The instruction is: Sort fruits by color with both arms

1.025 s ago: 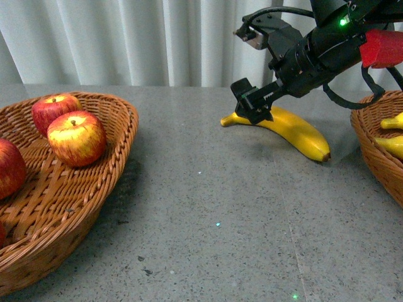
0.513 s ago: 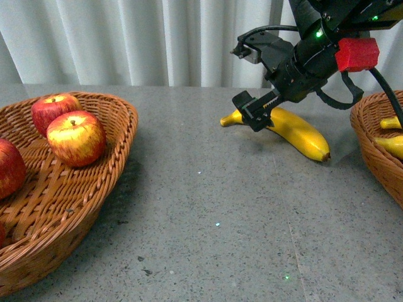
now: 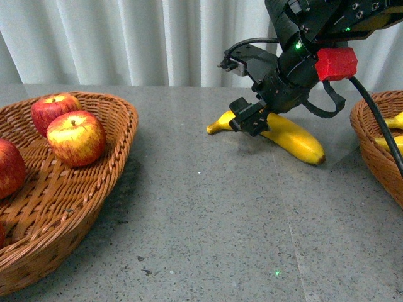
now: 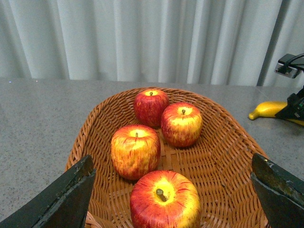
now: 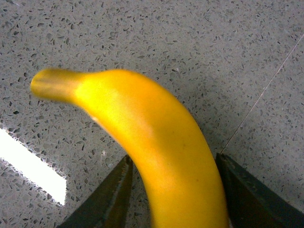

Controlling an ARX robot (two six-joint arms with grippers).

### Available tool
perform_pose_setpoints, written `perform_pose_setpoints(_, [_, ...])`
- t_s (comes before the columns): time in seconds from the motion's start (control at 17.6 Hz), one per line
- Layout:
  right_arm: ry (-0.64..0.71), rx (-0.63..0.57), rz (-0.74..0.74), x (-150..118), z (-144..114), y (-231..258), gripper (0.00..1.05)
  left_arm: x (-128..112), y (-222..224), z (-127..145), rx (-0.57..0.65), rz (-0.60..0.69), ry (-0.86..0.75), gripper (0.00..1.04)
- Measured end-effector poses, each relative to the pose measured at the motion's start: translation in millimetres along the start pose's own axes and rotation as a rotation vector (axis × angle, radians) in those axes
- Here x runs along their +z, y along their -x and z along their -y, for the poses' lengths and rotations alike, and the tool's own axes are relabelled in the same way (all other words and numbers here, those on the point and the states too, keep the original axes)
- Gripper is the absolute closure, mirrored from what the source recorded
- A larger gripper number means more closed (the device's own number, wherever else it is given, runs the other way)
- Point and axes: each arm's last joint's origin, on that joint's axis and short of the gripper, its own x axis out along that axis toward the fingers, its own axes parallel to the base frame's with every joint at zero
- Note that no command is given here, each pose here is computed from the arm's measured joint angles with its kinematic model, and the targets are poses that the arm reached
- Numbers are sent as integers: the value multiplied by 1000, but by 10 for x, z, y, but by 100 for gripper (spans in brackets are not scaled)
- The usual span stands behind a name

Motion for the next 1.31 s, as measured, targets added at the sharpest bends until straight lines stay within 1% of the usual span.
perform_pose_setpoints(0.06, [-6, 1, 10, -5, -1, -8, 59, 0, 0, 0, 0, 0, 0, 7])
perform_pose_setpoints(0.11, [-16, 6, 21, -3, -1, -5, 66, 0, 0, 0, 0, 0, 0, 7])
perform_pose_setpoints(0.17, [-37, 11, 41, 3, 2, -4, 70, 0, 0, 0, 0, 0, 0, 7])
perform_pose_setpoints(0.28, [-113, 14, 87, 25, 55, 38, 70, 0, 0, 0, 0, 0, 0, 7])
perform_pose_setpoints(0.34, [-152, 36, 118, 46, 85, 101, 70, 0, 0, 0, 0, 0, 0, 7])
perform_pose_setpoints(0.4, [-209, 47, 176, 87, 154, 217, 70, 0, 0, 0, 0, 0, 0, 7])
perform_pose_setpoints(0.46, [-335, 66, 323, 124, 379, 531, 70, 0, 0, 0, 0, 0, 0, 7])
perform_pose_setpoints(0.51, [-366, 69, 366, 103, 463, 654, 70, 0, 0, 0, 0, 0, 0, 7])
perform_pose_setpoints(0.57, [-413, 70, 420, 35, 585, 846, 70, 0, 0, 0, 0, 0, 0, 7])
perform_pose_setpoints(0.63, [-434, 69, 447, -35, 653, 962, 71, 0, 0, 0, 0, 0, 0, 7])
perform_pose_setpoints(0.68, [-462, 74, 487, -189, 752, 1157, 71, 0, 0, 0, 0, 0, 0, 7])
perform_pose_setpoints(0.85, [-510, 66, 534, -670, 930, 1607, 71, 0, 0, 0, 0, 0, 0, 7])
perform_pose_setpoints(0.97, [-501, -18, 553, -955, 1001, 1888, 71, 0, 0, 0, 0, 0, 0, 7])
perform_pose_setpoints(1.08, [-452, -112, 569, -1253, 1011, 2172, 71, 0, 0, 0, 0, 0, 0, 7])
perform_pose_setpoints(1.14, [-416, -159, 549, -1428, 979, 2287, 71, 0, 0, 0, 0, 0, 0, 7])
perform_pose_setpoints(1.25, [-380, -188, 469, -1775, 907, 2309, 71, 0, 0, 0, 0, 0, 0, 7])
perform_pose_setpoints(1.31, [-371, -182, 425, -1915, 872, 2274, 71, 0, 0, 0, 0, 0, 0, 7])
